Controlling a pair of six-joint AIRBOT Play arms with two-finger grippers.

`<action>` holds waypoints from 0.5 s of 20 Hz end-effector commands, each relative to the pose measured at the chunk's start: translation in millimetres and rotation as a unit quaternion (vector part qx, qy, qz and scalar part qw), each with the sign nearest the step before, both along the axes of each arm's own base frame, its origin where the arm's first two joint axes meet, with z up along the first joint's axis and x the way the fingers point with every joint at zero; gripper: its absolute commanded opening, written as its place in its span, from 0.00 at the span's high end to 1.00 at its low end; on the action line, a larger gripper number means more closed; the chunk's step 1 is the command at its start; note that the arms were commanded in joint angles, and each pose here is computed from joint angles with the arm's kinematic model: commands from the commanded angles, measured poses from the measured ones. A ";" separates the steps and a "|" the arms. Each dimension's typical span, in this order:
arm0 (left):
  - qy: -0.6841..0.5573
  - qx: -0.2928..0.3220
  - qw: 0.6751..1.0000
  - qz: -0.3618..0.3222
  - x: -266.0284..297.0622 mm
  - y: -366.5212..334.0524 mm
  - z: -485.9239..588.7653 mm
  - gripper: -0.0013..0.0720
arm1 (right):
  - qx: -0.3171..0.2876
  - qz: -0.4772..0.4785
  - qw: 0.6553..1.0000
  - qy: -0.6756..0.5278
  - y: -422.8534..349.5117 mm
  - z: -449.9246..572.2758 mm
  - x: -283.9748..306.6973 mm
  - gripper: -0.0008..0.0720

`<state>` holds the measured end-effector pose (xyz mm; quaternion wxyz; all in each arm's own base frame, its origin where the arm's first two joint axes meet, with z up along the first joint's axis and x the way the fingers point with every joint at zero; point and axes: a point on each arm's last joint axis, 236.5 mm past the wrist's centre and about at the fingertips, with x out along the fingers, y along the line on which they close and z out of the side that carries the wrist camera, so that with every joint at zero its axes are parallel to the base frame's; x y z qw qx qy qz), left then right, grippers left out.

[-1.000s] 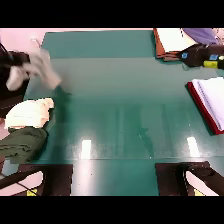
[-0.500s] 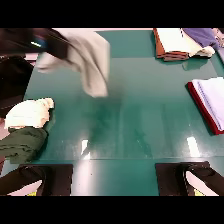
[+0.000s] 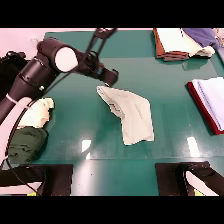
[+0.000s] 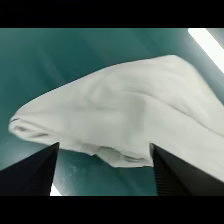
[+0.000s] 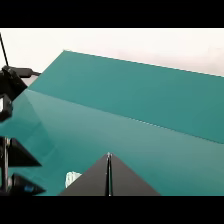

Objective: Fold the shirts.

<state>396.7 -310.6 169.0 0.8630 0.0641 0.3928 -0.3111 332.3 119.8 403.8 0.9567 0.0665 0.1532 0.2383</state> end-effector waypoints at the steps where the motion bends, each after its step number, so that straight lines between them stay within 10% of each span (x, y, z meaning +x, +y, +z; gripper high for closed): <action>1: 0.086 -0.038 0.992 0.084 26.7 48.0 -38.4 0.08 | -0.002 0.003 1.000 0.005 1.0 -2.0 -1.3 0.97; 10: 0.272 -0.103 0.948 0.127 -26.5 27.3 -214.0 0.08 | -0.003 0.004 0.999 0.040 2.2 -29.8 10.3 0.96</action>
